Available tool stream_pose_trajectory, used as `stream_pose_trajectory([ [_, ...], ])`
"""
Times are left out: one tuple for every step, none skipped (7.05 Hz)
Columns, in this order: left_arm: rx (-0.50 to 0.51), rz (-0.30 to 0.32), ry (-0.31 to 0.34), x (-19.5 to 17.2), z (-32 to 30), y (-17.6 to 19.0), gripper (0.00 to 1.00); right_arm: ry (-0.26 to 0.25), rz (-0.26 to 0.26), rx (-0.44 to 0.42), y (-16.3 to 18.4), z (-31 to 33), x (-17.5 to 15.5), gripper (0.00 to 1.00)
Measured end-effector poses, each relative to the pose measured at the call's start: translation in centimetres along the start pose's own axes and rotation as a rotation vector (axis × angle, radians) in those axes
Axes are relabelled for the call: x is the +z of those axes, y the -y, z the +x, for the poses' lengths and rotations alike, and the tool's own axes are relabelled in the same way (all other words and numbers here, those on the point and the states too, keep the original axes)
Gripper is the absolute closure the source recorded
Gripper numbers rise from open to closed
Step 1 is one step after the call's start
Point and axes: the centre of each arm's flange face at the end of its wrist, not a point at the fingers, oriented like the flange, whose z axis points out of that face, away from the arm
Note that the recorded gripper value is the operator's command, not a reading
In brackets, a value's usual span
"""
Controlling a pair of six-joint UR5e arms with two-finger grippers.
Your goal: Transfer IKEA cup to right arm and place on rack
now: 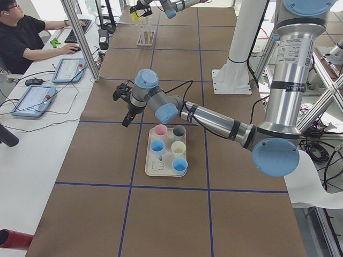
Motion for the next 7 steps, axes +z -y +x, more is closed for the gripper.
stream_pose_trajectory([
  [0.001, -0.001, 0.000, 0.1, -0.1, 0.0, 0.00, 0.007, -0.001, 0.001, 0.2, -0.5, 0.3, 0.56],
  [0.001, -0.002, 0.001, 0.1, -0.1, 0.0, 0.00, 0.013, 0.000, 0.001, 0.6, -0.9, 0.6, 0.55],
  [0.002, -0.002, 0.001, 0.1, -0.1, 0.0, 0.00, 0.016, 0.003, 0.001, 1.2, -1.0, 0.8, 0.55],
  [0.003, -0.003, 0.001, 0.1, -0.1, -0.1, 0.00, 0.015, 0.007, 0.000, 1.8, -0.9, 0.8, 0.50],
  [0.004, -0.003, 0.001, 0.2, -0.2, -0.1, 0.00, 0.016, 0.010, 0.000, 2.3, -0.9, 0.9, 0.37],
  [0.004, -0.004, 0.002, 0.2, -0.2, -0.1, 0.00, 0.018, 0.011, -0.003, 2.9, -0.9, 1.0, 0.27],
  [0.004, -0.004, 0.002, 0.2, -0.2, -0.1, 0.00, 0.022, 0.011, -0.014, 3.5, -0.9, 1.3, 0.24],
])
